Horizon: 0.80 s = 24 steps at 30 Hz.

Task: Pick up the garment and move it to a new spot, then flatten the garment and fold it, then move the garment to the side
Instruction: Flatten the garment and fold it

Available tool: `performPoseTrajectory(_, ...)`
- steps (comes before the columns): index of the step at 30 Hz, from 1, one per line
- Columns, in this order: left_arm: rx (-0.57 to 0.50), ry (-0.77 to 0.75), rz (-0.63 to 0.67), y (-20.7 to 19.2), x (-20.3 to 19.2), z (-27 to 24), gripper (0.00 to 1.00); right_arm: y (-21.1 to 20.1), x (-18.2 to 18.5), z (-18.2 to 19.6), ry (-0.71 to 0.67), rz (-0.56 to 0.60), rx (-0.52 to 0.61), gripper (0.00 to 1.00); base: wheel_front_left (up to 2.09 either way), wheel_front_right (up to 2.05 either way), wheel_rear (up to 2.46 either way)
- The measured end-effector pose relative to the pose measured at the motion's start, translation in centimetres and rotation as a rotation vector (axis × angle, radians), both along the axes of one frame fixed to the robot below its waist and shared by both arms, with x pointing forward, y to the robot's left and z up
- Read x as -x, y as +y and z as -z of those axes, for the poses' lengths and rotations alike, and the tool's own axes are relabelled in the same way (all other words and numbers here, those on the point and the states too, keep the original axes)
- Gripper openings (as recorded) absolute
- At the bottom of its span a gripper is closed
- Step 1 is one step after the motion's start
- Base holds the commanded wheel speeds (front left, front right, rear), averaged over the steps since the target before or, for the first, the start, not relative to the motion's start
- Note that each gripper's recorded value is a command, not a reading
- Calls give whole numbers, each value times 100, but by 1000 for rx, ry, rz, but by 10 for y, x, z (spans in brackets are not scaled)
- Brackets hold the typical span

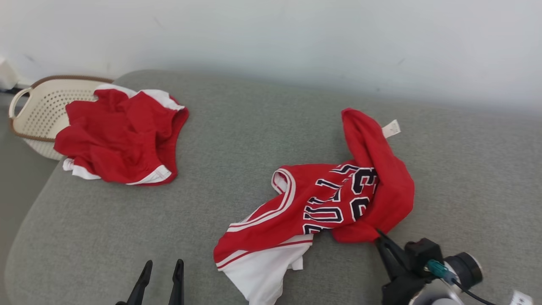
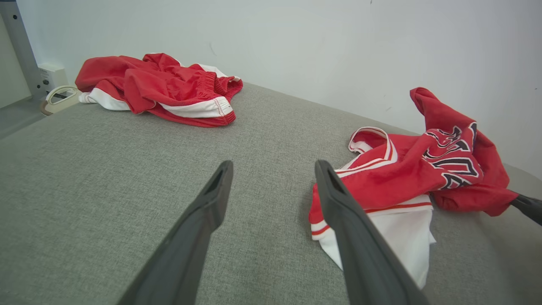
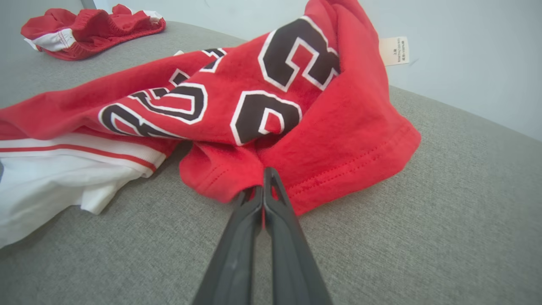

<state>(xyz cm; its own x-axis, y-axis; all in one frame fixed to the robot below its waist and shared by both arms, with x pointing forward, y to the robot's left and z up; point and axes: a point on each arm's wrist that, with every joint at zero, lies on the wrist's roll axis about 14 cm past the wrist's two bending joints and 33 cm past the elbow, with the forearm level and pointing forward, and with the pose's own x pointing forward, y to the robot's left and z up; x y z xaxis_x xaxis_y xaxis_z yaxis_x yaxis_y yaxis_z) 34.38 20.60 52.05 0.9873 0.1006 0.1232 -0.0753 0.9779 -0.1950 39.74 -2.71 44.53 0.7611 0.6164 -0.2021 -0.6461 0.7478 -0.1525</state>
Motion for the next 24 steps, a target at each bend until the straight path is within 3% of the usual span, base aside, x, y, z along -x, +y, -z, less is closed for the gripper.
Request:
performPoseTrajectory(10, 10, -10, 60, -20, -7, -2, 100, -56, 18, -25, -35, 124, 47, 0, 0, 0, 0)
performPoseTrajectory(14, 10, -13, 69, -23, -9, -3, 100, -82, 27, -19, 4, 179, 103, 0, 0, 0, 0)
performPoseTrajectory(15, 10, -13, 71, -24, -10, -3, 100, -86, 27, -20, 6, 190, 107, 12, 0, 0, 0)
performPoseTrajectory(17, 10, -13, 73, -24, -10, -3, 100, -93, 26, -25, -5, 207, 110, 100, 0, 0, 0)
performPoseTrajectory(24, 10, -9, 72, -24, -11, -2, 100, -112, 24, -26, 5, 262, 133, 100, 0, 0, 0)
